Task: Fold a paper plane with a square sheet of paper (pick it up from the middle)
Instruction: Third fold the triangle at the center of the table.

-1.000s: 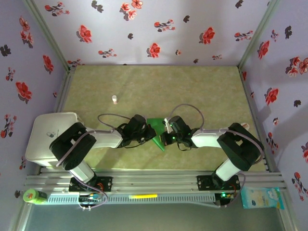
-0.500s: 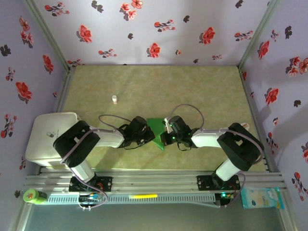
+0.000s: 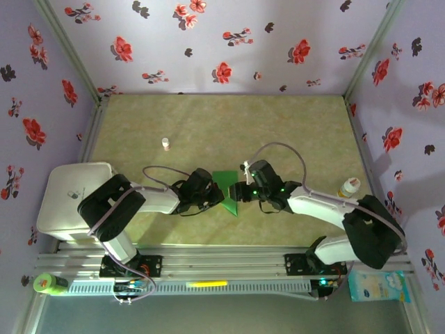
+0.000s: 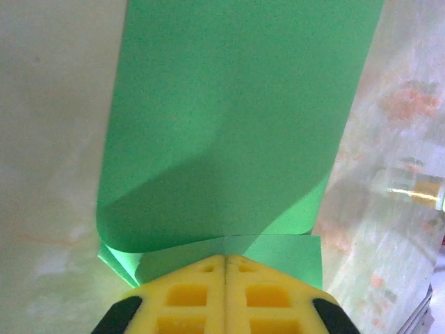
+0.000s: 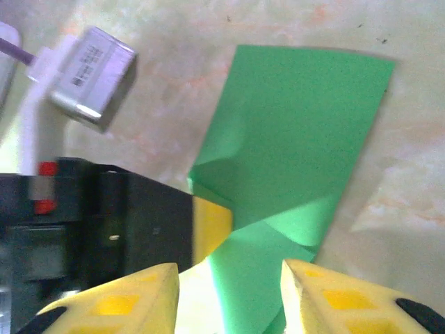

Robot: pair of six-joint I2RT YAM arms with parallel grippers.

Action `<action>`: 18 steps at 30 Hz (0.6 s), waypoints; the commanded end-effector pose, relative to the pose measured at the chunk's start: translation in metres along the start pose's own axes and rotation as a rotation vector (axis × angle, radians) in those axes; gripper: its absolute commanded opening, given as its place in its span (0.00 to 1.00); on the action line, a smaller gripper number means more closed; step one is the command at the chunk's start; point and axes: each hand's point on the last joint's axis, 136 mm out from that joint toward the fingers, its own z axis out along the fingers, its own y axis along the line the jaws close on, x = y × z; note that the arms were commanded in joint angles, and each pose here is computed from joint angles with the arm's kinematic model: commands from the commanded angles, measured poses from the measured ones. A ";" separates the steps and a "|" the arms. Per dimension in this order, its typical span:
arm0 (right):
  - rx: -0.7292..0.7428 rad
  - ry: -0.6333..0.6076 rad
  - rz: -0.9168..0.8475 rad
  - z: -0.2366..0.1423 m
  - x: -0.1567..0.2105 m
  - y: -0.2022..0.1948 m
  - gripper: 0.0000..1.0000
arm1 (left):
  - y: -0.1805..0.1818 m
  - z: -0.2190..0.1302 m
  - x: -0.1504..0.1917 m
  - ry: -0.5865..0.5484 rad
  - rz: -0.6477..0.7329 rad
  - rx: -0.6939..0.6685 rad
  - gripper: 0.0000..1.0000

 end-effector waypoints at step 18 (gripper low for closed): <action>-0.023 0.320 0.188 0.024 0.056 0.023 0.01 | 0.037 0.005 0.008 0.005 0.004 -0.117 0.00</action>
